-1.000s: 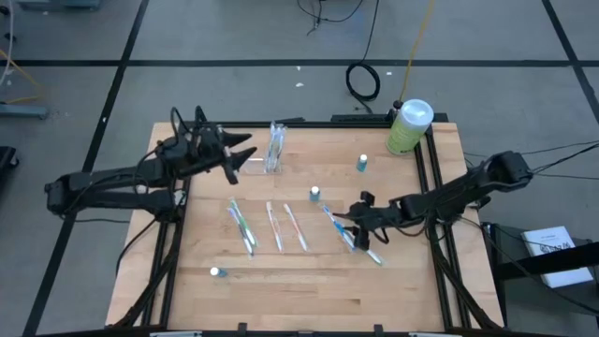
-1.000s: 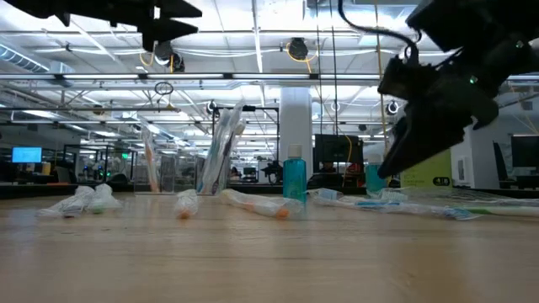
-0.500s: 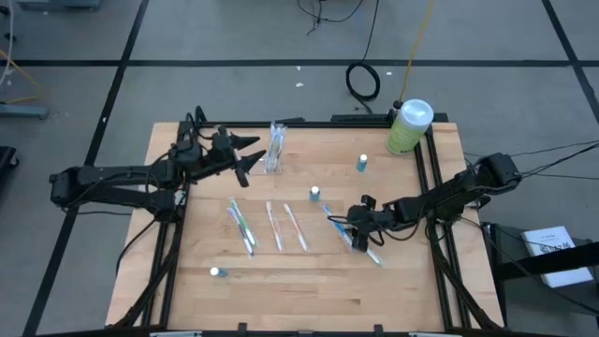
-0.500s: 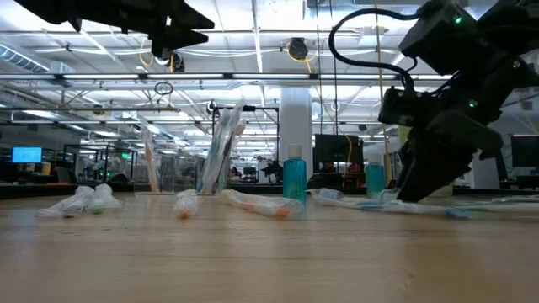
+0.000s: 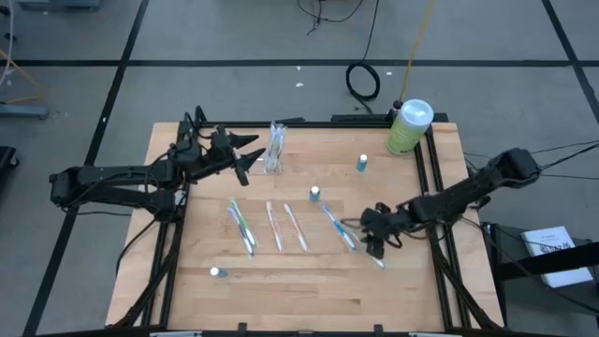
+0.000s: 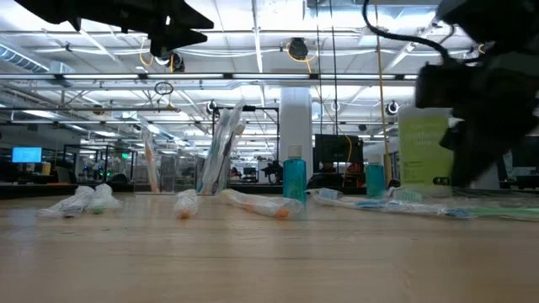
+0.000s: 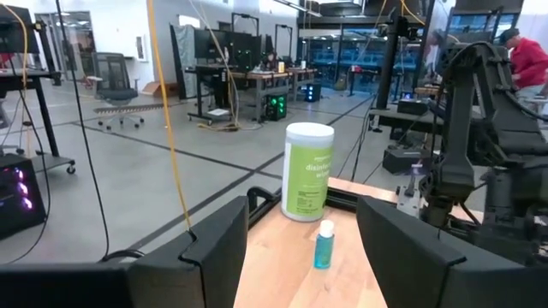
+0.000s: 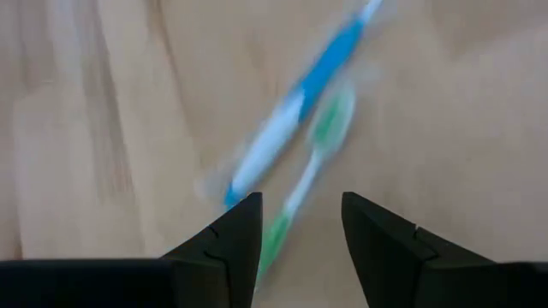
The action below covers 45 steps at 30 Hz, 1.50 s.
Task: Pick & Place toothbrushing station
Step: Put the green toothbrush into the transparent organizer
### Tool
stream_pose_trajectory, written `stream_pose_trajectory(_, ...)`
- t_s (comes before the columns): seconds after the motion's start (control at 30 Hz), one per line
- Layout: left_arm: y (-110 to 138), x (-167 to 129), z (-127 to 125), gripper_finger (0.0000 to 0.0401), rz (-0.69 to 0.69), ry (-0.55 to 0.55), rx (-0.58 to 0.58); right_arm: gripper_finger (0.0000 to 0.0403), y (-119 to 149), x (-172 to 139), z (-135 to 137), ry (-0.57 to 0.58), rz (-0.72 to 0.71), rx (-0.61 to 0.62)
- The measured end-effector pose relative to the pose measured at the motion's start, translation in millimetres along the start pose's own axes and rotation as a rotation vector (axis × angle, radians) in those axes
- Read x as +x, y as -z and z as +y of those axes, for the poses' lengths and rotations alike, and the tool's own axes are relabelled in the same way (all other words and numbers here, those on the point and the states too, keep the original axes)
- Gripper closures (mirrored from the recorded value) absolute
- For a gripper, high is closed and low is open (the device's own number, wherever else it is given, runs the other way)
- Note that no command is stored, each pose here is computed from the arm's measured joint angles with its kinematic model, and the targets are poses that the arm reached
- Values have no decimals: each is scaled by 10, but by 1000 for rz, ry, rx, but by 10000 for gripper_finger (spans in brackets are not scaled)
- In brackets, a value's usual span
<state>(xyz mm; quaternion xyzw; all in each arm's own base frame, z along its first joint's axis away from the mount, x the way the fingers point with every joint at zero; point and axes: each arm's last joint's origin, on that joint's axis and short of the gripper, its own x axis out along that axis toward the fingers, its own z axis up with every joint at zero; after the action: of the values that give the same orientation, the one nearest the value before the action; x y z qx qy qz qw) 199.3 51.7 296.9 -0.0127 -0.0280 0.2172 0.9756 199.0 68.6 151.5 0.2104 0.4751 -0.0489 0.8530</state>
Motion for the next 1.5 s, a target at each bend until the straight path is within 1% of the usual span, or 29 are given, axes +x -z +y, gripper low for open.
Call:
stream_pose_trajectory(0.07, 1, 0, 0, 176, 1, 0, 0, 248, 107, -7, 72, -6, 43, 8)
stream_pose_trajectory(0.27, 2, 0, 2, 176, 0, -5, 0, 248, 315, -41, 268, -46, 86, 88)
stream_pose_trajectory(0.47, 2, 0, 2, 176, 0, -5, -11, 248, 418, 76, 283, 15, 128, 81)
stream_pose_trajectory(0.67, 2, 0, 2, 176, 0, -5, -25, 248, 438, 226, 316, 30, 129, 81)
stream_pose_trajectory(0.77, 2, 0, 2, 176, 0, -5, -28, 252, 488, 287, 278, 77, 173, 101)
stream_pose_trajectory(0.93, 2, 0, 2, 176, 0, -5, -35, 287, 585, 378, 177, 201, 244, 99)
stream_pose_trajectory(1.1, 2, 0, 2, 176, 0, -5, -35, 340, 595, 387, 94, 321, 206, 78)
stream_pose_trajectory(1.23, 2, 0, 2, 176, 0, -5, -35, 383, 575, 371, 63, 347, 182, 55)
stream_pose_trajectory(1.37, 2, 0, 2, 176, 0, -5, -47, 387, 533, 331, 45, 344, 160, 26)
stream_pose_trajectory(1.5, 2, 0, -1, 176, 1, 3, -47, 385, 452, 188, 20, 355, 91, 22)
